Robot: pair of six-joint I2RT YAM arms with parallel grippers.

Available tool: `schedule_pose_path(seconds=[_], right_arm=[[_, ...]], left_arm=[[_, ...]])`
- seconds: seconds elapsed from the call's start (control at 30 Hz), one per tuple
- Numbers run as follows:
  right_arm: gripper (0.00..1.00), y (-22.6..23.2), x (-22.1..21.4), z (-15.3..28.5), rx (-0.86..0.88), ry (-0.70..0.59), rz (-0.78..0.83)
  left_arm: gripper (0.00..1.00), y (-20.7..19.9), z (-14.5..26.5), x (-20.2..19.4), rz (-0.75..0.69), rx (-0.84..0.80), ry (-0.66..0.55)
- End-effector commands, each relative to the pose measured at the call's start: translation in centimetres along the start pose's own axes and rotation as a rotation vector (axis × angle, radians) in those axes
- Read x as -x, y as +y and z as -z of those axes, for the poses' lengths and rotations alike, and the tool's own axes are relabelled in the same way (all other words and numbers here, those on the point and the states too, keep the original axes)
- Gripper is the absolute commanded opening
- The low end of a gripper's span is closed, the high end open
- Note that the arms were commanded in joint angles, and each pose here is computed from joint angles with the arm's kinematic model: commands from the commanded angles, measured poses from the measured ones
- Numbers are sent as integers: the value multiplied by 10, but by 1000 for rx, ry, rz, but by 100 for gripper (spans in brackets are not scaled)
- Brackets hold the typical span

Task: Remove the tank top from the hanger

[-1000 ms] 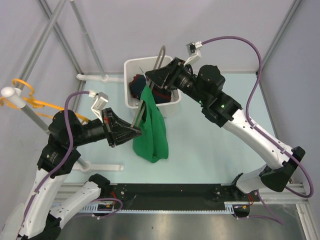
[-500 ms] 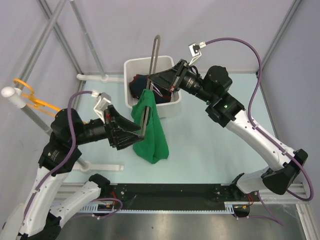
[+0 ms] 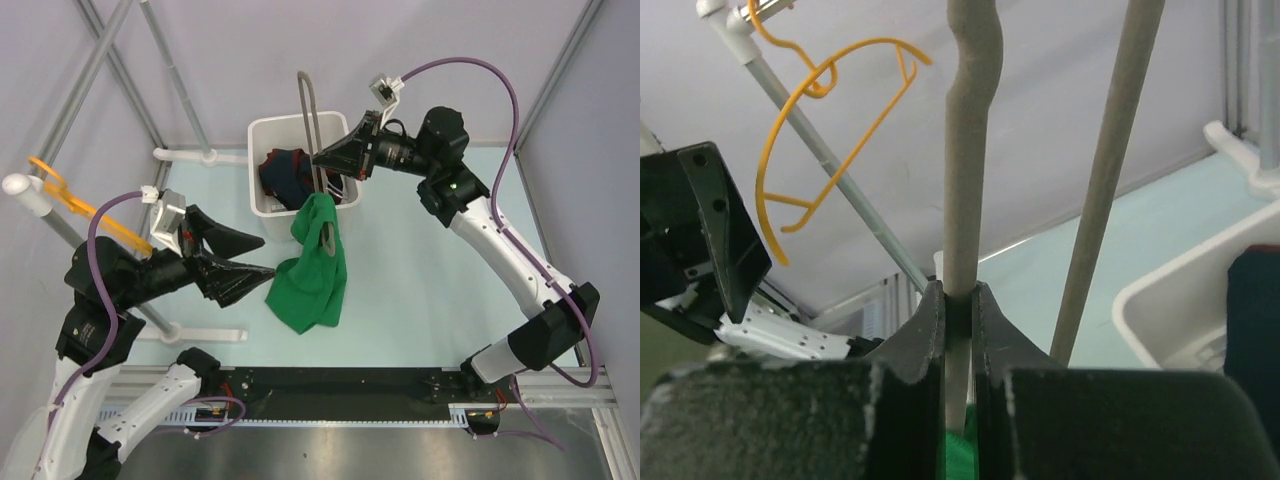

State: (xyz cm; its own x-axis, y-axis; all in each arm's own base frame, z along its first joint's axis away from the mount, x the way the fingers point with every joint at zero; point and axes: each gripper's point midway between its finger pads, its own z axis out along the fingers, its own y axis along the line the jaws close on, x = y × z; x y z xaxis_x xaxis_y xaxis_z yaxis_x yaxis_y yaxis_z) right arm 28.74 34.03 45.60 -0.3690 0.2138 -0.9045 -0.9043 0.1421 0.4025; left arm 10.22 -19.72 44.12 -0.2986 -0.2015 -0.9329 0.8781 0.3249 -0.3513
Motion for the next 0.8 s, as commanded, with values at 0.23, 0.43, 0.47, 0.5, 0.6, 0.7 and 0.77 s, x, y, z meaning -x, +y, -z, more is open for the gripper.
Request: schedule_pose_path(seconds=[0.23,0.43,0.47,0.5,0.6,0.7,0.77], right_arm=[[0,49,46,4,178,-65,304],[0,49,40,9,164,-24,298],[0,49,37,11,165,-20,303],[0,47,36,12,157,-17,301],[0,50,25,13,178,29,251],[0,60,1,14,226,101,173],[0,71,-18,13,239,154,125]], left_arm=[[81,4,-4,13,-25,25,-25],[83,8,-3,34,-16,82,-98],[83,8,-5,36,-7,77,-105],[84,7,-8,42,-7,64,-123],[82,2,-17,56,63,26,-164],[81,7,-33,66,146,2,-184],[80,17,-42,75,184,30,-206]])
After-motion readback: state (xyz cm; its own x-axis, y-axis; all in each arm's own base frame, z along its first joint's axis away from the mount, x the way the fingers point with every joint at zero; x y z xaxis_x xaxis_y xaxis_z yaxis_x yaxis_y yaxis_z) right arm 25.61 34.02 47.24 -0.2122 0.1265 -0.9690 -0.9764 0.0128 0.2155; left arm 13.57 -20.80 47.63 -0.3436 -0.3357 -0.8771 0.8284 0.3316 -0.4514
